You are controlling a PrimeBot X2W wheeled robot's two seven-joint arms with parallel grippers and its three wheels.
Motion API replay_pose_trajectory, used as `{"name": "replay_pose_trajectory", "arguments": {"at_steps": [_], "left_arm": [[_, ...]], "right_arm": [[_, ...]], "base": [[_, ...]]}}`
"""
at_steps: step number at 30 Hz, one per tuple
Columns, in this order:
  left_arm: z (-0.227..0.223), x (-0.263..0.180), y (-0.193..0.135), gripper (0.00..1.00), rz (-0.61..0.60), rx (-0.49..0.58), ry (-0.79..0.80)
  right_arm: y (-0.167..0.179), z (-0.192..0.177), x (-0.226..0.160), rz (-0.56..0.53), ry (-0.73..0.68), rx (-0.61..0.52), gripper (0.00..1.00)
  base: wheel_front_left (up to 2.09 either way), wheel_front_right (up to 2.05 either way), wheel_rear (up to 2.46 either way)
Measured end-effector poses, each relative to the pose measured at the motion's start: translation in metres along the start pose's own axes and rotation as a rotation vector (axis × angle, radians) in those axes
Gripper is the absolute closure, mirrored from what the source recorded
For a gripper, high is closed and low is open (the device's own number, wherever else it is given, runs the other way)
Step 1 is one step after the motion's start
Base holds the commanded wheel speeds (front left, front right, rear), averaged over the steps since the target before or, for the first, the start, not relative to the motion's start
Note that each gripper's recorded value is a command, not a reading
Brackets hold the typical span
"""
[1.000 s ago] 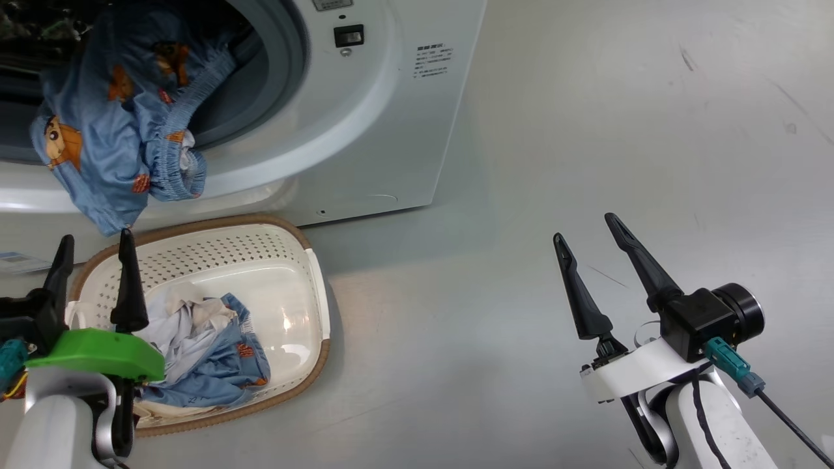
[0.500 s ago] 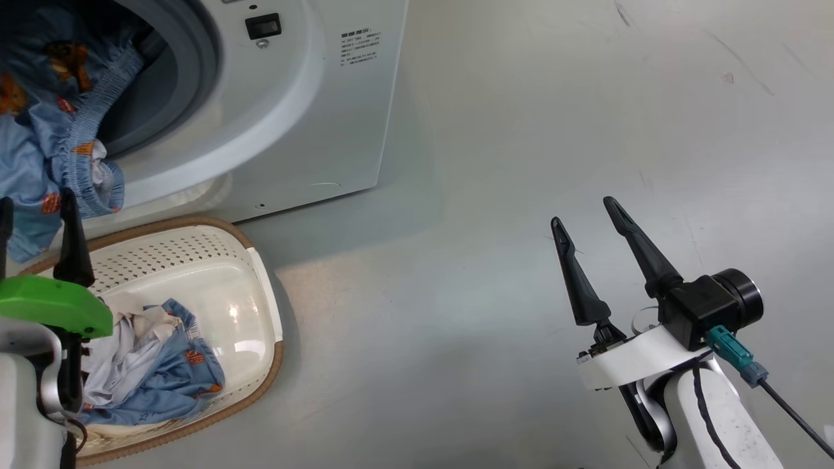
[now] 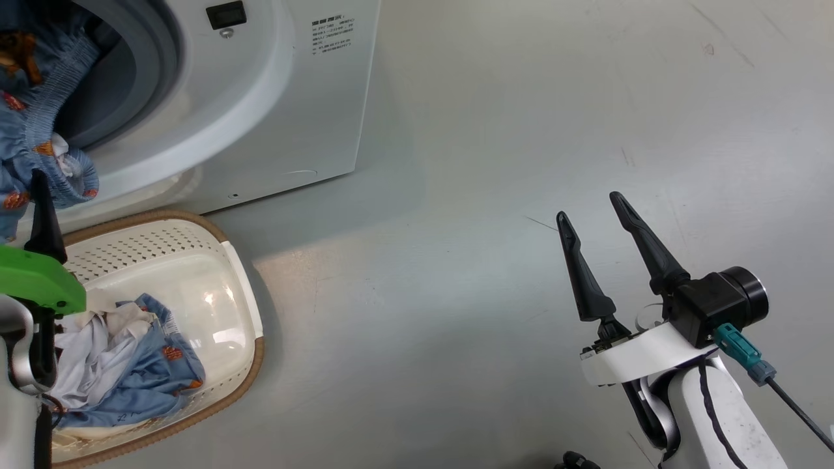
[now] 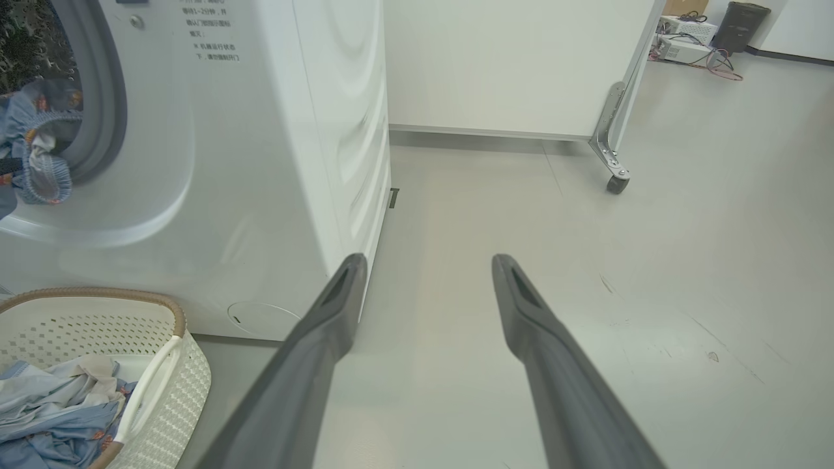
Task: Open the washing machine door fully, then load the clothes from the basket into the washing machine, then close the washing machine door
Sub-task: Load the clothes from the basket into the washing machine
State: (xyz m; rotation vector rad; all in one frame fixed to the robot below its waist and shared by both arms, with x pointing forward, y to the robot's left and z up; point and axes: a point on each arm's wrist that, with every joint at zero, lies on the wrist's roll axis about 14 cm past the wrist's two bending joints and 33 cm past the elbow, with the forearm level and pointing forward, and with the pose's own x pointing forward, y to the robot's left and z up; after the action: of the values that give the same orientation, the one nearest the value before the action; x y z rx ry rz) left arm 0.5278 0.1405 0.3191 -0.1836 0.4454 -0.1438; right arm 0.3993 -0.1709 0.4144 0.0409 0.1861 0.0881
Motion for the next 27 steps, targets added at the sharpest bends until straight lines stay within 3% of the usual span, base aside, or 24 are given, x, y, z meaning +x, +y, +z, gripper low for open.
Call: {"name": "replay_pose_trajectory", "arguments": {"at_steps": [4, 6, 7, 8, 9, 10, 11, 27], "left_arm": [[0.006, 0.006, 0.005, 0.00, 0.007, 0.015, -0.012], [0.010, 0.009, 0.007, 0.50, 0.013, 0.014, -0.020], [0.013, 0.011, 0.007, 0.60, 0.014, 0.016, -0.025], [0.015, 0.012, 0.008, 0.78, 0.019, 0.020, -0.030], [0.016, 0.014, 0.009, 0.78, 0.023, 0.022, -0.033], [0.017, 0.015, 0.010, 0.96, 0.027, 0.024, -0.035], [0.017, 0.015, 0.011, 1.00, 0.030, 0.023, -0.033], [0.018, 0.020, 0.012, 1.00, 0.041, 0.030, -0.047]], "right_arm": [[0.000, -0.002, 0.001, 0.001, 0.004, 0.001, 0.00], [0.001, -0.003, 0.002, 0.003, 0.006, 0.002, 0.00], [0.001, -0.003, 0.002, 0.004, 0.007, 0.003, 0.00], [0.002, -0.003, 0.003, 0.006, 0.008, 0.003, 0.00], [0.002, -0.004, 0.003, 0.008, 0.008, 0.004, 0.00], [0.003, -0.004, 0.004, 0.009, 0.008, 0.004, 0.00], [0.003, -0.004, 0.005, 0.011, 0.007, 0.005, 0.00], [0.007, -0.001, 0.011, 0.024, -0.006, 0.008, 0.00]], "base": [[0.00, 0.00, 0.00], [0.00, 0.00, 0.00], [0.00, 0.00, 0.00], [0.00, 0.00, 0.00], [0.00, 0.00, 0.00], [0.00, 0.00, 0.00], [0.00, 0.00, 0.00], [0.00, 0.00, 0.00]]}}
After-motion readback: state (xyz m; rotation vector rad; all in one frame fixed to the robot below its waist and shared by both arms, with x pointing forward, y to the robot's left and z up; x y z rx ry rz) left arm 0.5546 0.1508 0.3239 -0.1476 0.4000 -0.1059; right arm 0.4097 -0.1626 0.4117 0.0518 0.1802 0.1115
